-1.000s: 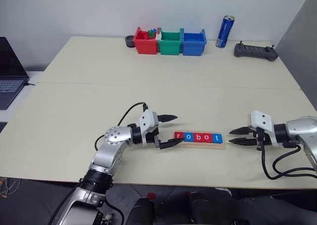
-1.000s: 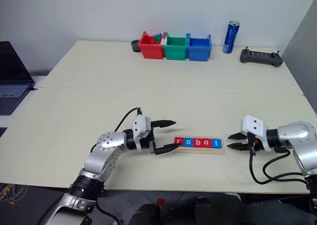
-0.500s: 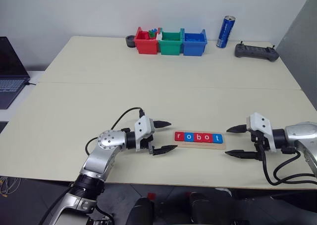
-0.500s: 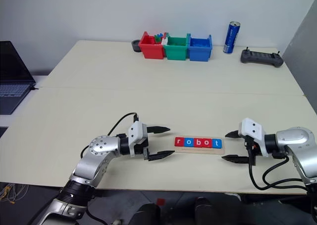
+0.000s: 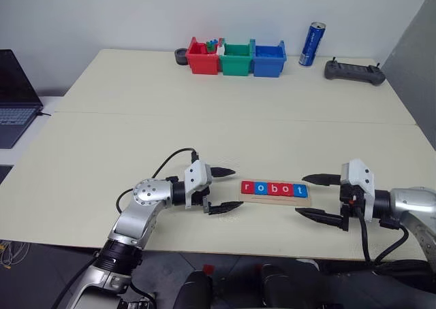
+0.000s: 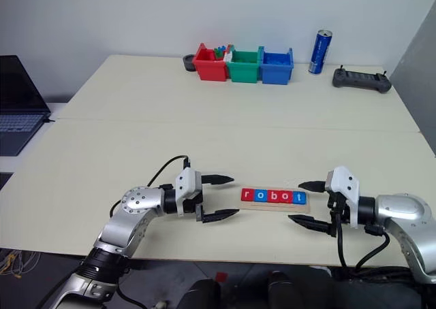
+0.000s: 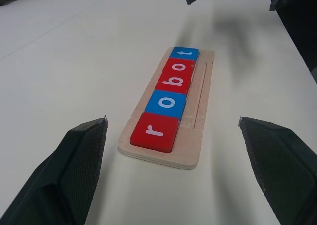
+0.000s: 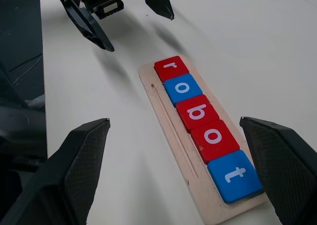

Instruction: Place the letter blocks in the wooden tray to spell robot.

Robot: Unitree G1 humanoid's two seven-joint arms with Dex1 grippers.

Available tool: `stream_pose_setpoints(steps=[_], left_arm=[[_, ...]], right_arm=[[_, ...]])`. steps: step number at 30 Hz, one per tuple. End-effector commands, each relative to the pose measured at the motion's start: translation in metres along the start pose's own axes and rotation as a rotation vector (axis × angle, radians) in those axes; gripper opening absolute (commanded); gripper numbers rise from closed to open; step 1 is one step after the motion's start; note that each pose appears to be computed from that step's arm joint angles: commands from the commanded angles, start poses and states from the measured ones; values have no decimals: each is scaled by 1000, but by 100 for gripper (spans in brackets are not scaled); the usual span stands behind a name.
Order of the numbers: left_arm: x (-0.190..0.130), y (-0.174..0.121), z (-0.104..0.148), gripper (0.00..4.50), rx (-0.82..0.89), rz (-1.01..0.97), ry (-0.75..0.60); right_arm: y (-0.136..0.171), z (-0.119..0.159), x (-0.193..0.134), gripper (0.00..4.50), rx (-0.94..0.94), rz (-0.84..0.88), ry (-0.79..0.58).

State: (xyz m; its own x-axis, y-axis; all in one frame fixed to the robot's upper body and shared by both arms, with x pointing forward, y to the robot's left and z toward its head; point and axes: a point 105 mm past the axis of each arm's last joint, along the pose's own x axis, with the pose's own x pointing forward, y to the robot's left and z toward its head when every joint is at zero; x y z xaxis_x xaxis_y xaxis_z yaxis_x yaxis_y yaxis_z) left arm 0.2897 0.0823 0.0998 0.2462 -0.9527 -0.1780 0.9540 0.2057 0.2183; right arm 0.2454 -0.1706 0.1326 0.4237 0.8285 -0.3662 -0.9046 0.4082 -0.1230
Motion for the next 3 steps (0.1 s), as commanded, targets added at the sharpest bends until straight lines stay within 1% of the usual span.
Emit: stream_pose_setpoints(steps=[1, 3], left_arm=[[2, 1, 11, 450, 37, -21, -22], [2, 1, 10, 450, 35, -25, -17]], right_arm=[[-3, 4, -5, 447, -66, -27, -1], [-4, 3, -6, 447, -66, -32, 0]])
